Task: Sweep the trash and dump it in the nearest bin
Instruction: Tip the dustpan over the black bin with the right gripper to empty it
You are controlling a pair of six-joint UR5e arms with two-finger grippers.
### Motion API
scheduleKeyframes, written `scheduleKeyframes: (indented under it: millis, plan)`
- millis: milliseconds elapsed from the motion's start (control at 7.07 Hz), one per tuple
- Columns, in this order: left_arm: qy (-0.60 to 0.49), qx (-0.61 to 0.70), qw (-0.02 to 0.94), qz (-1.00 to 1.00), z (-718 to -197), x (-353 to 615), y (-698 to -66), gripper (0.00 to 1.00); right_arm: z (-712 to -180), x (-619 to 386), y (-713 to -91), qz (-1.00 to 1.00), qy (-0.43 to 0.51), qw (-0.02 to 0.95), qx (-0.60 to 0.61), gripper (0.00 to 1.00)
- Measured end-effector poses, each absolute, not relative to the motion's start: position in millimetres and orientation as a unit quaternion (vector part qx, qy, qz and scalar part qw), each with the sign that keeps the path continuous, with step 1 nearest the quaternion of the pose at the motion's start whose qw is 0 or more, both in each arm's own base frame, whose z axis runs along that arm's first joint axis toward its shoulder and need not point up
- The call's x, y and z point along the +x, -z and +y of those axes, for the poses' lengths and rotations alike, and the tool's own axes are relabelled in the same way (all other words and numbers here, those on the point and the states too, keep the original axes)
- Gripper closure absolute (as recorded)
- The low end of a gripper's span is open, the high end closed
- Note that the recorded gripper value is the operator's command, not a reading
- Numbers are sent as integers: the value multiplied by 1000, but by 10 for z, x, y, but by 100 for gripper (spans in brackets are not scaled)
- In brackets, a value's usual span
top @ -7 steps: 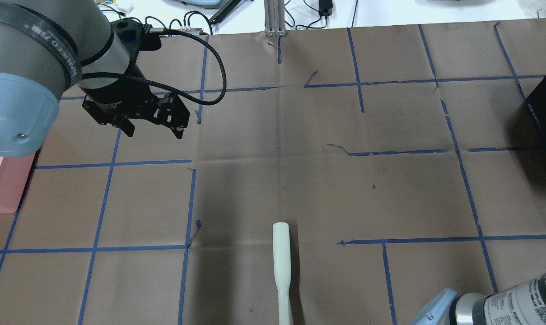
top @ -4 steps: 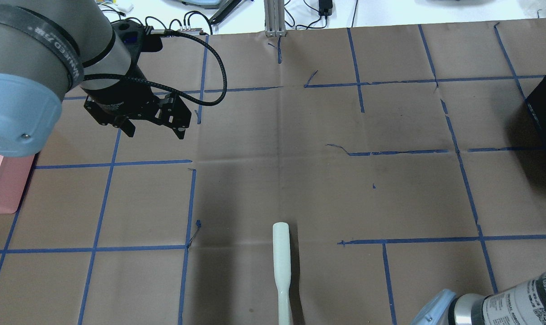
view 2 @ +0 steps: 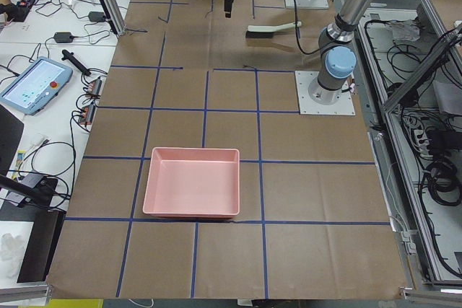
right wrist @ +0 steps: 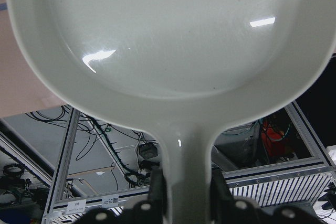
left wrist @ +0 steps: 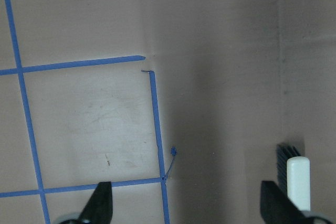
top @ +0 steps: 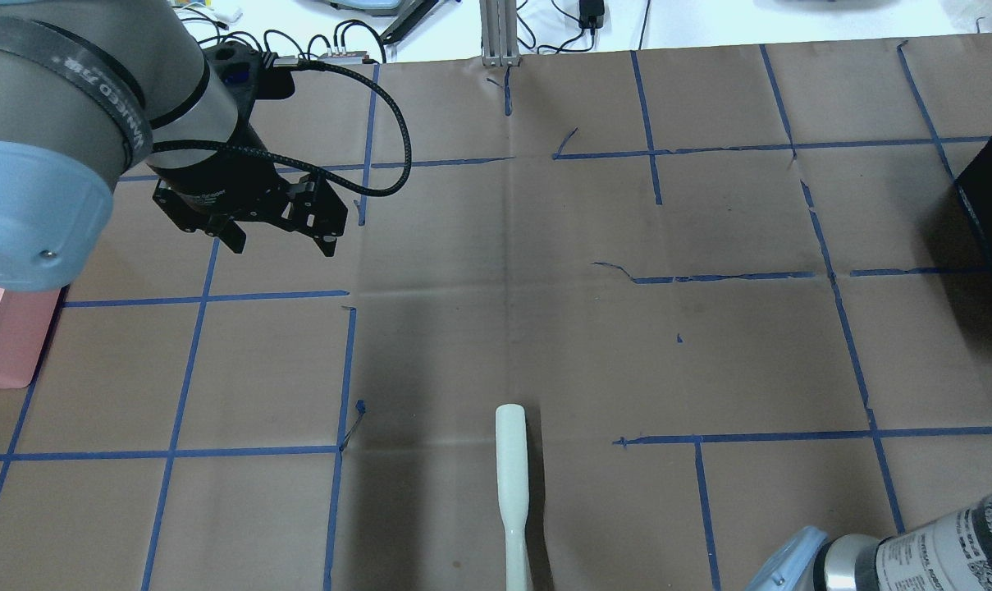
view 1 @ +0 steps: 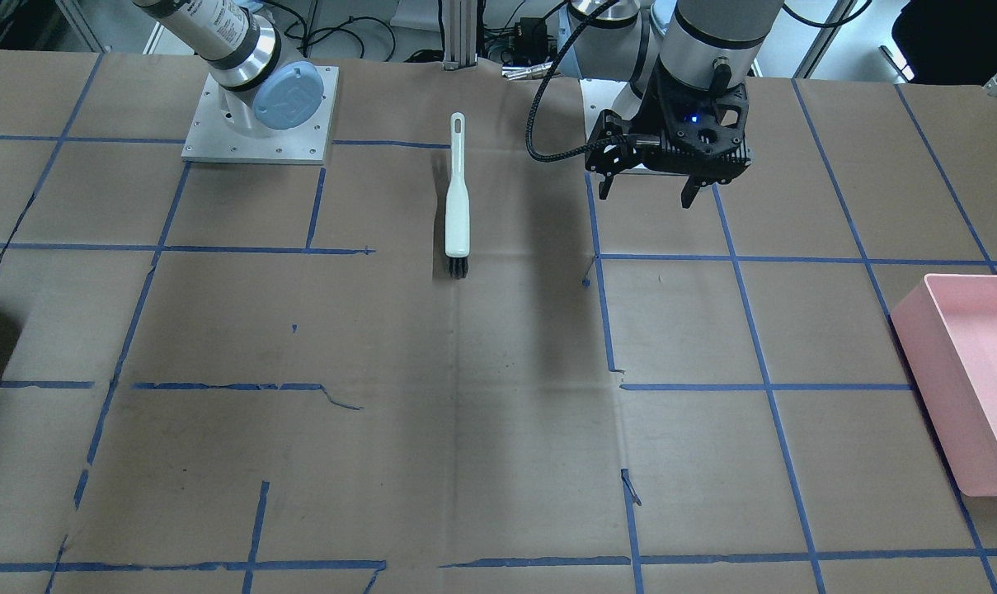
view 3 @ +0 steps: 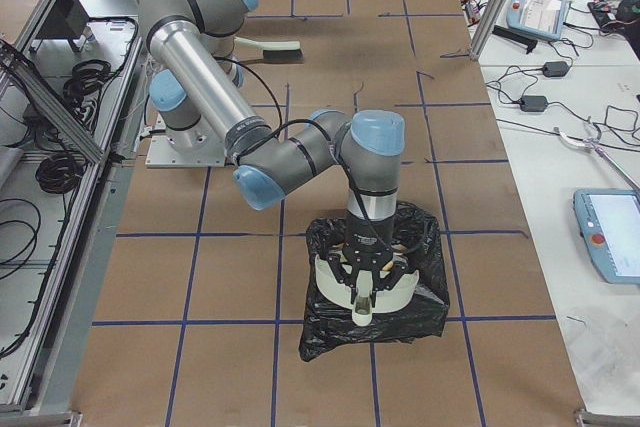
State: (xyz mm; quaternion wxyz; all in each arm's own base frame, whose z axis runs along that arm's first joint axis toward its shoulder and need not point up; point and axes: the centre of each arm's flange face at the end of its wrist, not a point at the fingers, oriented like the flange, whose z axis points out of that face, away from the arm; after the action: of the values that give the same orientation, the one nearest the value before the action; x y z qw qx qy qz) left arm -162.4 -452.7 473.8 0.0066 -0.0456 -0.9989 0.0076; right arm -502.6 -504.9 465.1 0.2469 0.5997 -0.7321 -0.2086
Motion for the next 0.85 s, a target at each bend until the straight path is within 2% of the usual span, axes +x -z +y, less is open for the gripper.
scheduleKeyframes:
  millis: [849]
  plan:
    - [-21, -23, 2, -1000, -4507, -1593, -4810, 1, -4998, -5052, -4937, -686, 260, 284, 617, 100]
